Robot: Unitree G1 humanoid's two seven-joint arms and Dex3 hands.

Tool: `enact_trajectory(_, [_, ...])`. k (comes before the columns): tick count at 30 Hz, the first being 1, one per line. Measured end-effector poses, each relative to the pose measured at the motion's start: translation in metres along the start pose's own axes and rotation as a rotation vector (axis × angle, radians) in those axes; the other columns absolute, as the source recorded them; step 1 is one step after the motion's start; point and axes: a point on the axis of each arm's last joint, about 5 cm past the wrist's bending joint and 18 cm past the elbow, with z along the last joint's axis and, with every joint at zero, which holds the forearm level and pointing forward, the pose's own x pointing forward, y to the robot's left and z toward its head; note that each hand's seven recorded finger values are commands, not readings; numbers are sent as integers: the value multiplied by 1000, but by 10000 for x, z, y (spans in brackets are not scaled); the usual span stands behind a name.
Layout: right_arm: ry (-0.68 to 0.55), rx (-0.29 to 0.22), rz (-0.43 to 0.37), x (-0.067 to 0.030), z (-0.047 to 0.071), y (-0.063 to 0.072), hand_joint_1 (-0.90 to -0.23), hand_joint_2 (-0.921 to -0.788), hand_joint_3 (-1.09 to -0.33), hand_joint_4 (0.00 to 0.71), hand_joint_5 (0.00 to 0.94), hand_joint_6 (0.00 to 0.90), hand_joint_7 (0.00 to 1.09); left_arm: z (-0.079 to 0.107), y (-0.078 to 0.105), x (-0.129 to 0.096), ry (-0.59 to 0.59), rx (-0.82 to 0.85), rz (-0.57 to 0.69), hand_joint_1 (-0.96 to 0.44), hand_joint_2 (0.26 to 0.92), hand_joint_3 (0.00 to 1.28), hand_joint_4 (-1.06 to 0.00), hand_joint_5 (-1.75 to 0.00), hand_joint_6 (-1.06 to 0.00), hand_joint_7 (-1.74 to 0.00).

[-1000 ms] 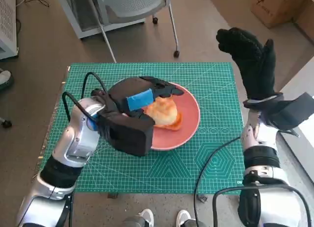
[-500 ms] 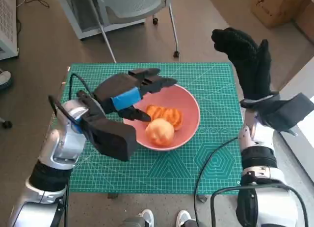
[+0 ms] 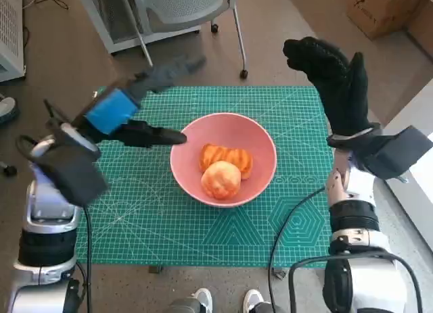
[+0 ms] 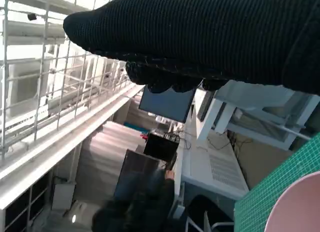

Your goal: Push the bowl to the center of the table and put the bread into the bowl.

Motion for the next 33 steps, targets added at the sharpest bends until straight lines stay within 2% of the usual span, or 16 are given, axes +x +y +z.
enact_trajectory(4, [3, 4, 1, 3, -1, 2, -661, -921, -631, 219, 1, 347, 3, -44, 25, -44, -11, -137, 60, -581, 919, 192, -100, 0, -25, -405])
enact_trajectory(10, [5, 9, 5, 26, 5, 3, -660, -921, -634, 220, 1, 347, 3, -85, 26, -95, -40, -259, 151, -585, 920, 196, -99, -2, -3, -474])
enact_trajectory(19, [-14, 9, 23, 104, 33, 34, -673, -921, -630, 217, 0, 344, 1, -131, 14, -131, -32, -275, 179, -604, 921, 229, -105, -5, 1, -511])
enact_trajectory(33, [-9, 10, 37, 132, 31, 72, -695, -921, -635, 214, 0, 344, 1, -162, 22, -117, -21, -284, 202, -627, 921, 250, -114, -9, 1, -534])
